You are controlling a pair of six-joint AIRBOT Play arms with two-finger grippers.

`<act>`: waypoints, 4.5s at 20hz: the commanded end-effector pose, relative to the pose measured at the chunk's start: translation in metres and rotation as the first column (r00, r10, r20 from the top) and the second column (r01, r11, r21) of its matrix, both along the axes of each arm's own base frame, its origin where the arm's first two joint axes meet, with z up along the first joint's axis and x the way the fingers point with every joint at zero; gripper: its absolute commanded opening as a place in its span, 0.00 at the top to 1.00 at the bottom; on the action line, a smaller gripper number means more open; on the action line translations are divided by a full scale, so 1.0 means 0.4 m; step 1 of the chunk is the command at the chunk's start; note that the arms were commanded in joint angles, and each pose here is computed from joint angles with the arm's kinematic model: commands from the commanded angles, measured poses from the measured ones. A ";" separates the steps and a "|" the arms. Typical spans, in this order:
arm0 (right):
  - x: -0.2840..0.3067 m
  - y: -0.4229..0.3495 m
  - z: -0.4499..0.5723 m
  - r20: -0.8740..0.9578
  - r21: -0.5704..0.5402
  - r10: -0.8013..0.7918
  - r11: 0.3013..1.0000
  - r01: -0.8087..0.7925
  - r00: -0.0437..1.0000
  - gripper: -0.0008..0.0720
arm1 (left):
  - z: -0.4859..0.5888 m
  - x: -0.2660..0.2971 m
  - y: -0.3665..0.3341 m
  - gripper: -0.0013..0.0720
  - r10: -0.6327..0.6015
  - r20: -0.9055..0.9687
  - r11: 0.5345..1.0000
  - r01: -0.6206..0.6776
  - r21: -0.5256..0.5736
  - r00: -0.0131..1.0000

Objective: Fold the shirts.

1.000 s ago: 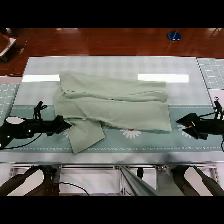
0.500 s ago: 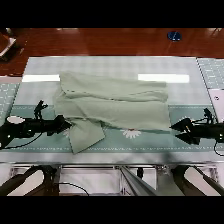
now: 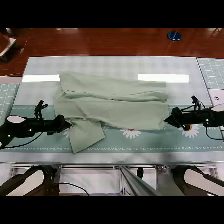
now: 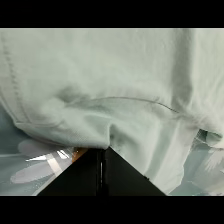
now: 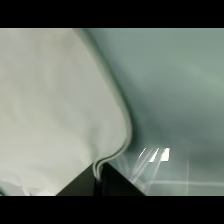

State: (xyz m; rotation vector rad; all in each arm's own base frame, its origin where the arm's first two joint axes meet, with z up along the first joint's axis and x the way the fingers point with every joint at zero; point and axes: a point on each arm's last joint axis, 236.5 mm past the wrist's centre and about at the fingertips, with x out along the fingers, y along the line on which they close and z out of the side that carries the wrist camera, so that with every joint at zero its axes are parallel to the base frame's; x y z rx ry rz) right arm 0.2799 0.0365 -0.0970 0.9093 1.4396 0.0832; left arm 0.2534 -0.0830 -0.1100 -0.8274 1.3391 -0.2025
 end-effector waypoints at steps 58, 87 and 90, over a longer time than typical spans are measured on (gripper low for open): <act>0.295 -0.086 0.304 0.292 -0.226 0.248 0.956 -0.185 0.924 0.93 | 0.360 0.364 -0.228 0.96 -0.262 0.466 0.960 0.179 0.215 0.845; 0.105 0.336 0.684 0.602 -0.253 0.471 0.878 -0.406 0.645 0.93 | 0.498 0.323 -0.577 0.96 -0.648 0.338 0.754 0.636 0.163 0.682; 0.189 0.524 0.637 0.582 -0.234 0.563 0.807 -0.542 0.587 0.93 | 0.600 0.293 -0.368 0.96 -0.568 0.402 0.823 0.500 0.270 0.718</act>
